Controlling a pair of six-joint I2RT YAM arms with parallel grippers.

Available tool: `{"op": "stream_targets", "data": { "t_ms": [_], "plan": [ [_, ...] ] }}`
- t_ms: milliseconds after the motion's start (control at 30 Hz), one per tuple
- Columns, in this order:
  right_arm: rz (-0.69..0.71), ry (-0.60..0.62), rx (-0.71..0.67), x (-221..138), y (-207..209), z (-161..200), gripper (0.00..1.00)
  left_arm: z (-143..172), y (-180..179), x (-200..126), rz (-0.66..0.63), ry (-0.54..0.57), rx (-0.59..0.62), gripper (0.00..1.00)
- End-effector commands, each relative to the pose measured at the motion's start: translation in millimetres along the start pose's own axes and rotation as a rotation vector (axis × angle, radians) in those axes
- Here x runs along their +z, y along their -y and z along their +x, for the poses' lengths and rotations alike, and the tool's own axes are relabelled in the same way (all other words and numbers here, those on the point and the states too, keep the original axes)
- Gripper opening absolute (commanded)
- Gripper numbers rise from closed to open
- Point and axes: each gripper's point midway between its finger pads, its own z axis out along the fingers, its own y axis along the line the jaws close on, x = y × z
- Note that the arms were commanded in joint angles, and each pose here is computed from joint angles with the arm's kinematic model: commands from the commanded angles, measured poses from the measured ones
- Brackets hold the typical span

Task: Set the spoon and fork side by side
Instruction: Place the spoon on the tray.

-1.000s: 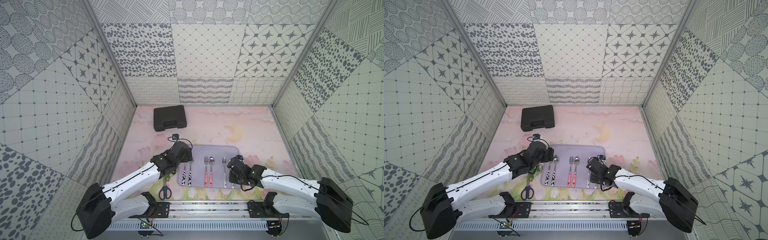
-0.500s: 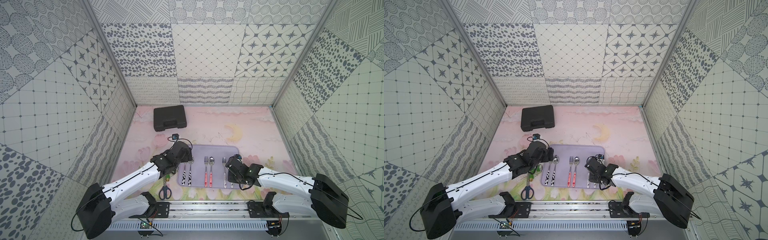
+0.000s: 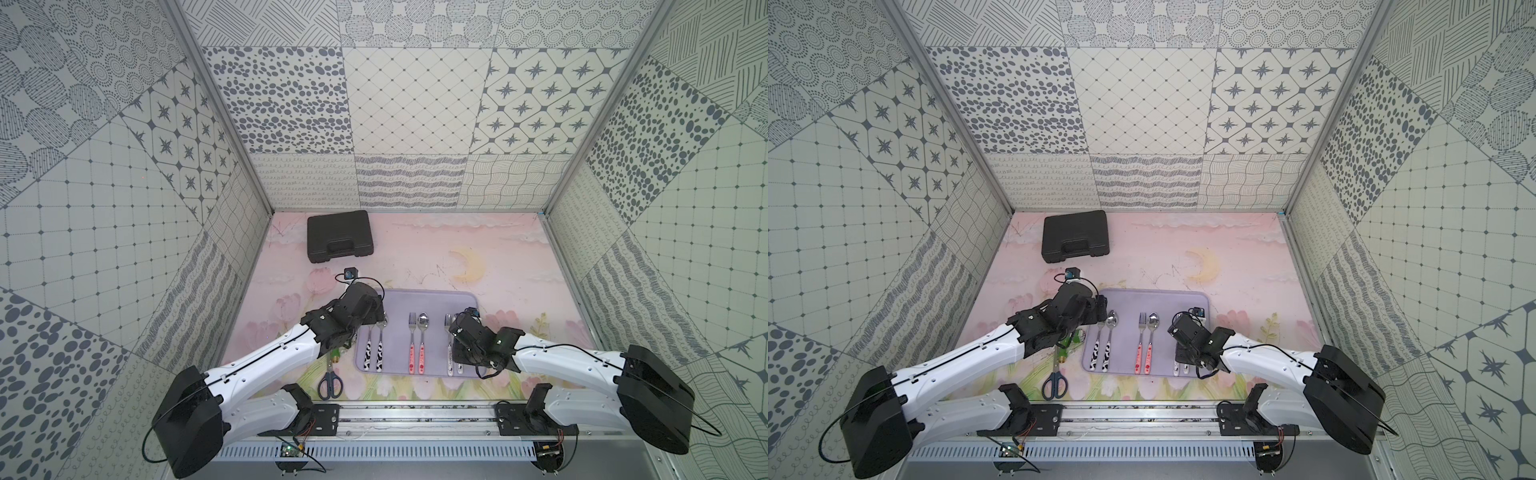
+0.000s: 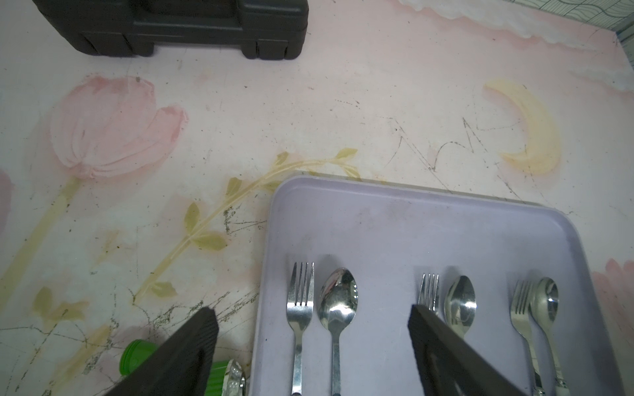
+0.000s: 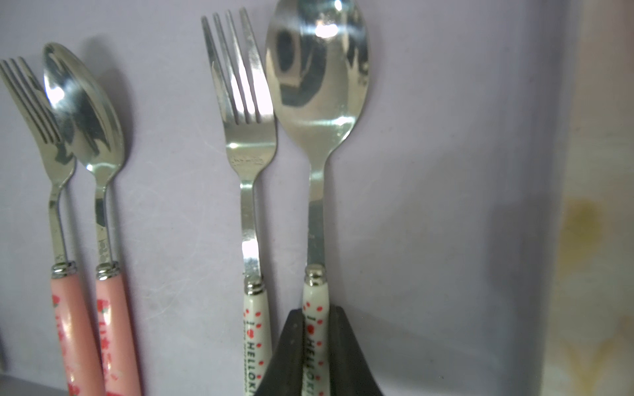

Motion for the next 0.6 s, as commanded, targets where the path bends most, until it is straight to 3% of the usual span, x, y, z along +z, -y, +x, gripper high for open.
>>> {"op": "stream_targets", "data": {
  "t_ms": [0, 567],
  "plan": [
    [0.002, -0.030, -0.008, 3, 2, 8, 0.07, -5, -1, 0, -0.004, 0.024, 0.000, 0.92],
    [0.007, -0.051, 0.011, 0, 10, 24, 0.08, -5, -3, 0, -0.010, 0.023, -0.001, 0.91]
  ]
}}
